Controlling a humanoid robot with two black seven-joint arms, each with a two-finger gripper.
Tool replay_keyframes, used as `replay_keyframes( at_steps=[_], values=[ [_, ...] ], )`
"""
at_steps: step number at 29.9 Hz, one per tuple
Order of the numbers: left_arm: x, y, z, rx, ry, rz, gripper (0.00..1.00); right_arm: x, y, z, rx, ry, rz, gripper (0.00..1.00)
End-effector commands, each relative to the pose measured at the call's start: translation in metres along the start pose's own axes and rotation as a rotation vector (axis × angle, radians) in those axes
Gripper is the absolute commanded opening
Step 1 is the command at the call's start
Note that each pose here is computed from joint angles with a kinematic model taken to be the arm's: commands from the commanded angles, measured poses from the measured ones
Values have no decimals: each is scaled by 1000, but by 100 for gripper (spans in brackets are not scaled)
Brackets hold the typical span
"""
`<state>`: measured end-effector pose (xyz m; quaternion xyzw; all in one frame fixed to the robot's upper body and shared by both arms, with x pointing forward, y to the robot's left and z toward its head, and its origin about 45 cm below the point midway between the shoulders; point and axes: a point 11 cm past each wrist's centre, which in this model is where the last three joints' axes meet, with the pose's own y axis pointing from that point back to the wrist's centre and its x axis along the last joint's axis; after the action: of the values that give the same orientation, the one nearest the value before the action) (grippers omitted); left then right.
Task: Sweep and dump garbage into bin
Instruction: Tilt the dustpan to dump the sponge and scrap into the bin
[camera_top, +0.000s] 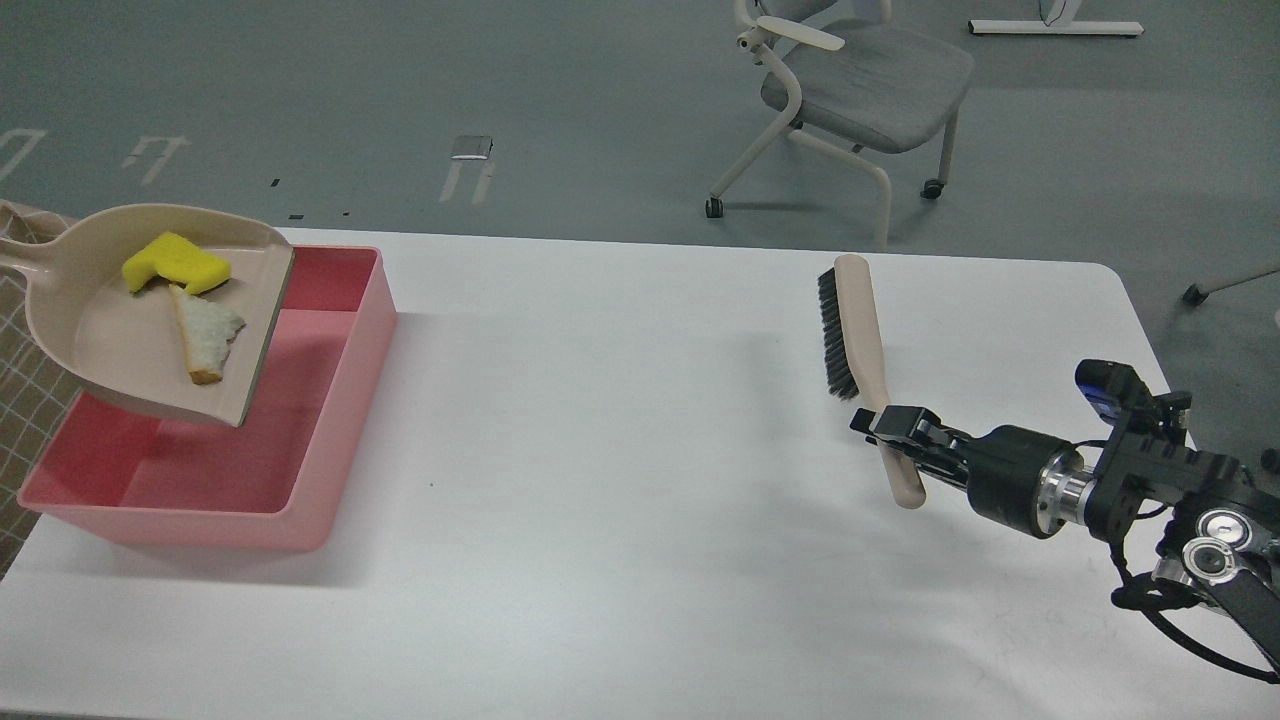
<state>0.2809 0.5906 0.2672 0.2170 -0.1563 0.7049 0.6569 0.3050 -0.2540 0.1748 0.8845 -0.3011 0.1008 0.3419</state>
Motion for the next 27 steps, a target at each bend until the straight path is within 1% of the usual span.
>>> replay_keyframes(
  at_steps=[1, 6, 10, 14, 21, 24, 26, 27],
  values=[
    [7, -1, 5, 1, -47, -4, 10, 1, 0, -1, 2, 1, 2, 14],
    [28, 1, 18, 2, -124, 15, 10, 0, 0, 0, 1, -1, 1, 14],
    [34, 2, 19, 7, -175, 40, 11, 0, 0, 1, -1, -4, 1, 14],
    [24, 1, 13, 24, -273, 9, 11, 0, 0, 3, -3, -6, 3, 14],
    [22, -1, 17, 19, -340, 3, 11, 1, -2, 0, 5, -6, 4, 14],
    [18, -6, 25, -6, -372, -14, 11, 1, -2, 0, 8, -6, 5, 14],
    [11, -14, 43, -60, -386, -24, 11, 2, -2, -1, 11, -4, 5, 14],
    [11, -14, 43, -61, -386, -24, 11, 2, -2, -1, 11, -4, 5, 14]
  ],
)
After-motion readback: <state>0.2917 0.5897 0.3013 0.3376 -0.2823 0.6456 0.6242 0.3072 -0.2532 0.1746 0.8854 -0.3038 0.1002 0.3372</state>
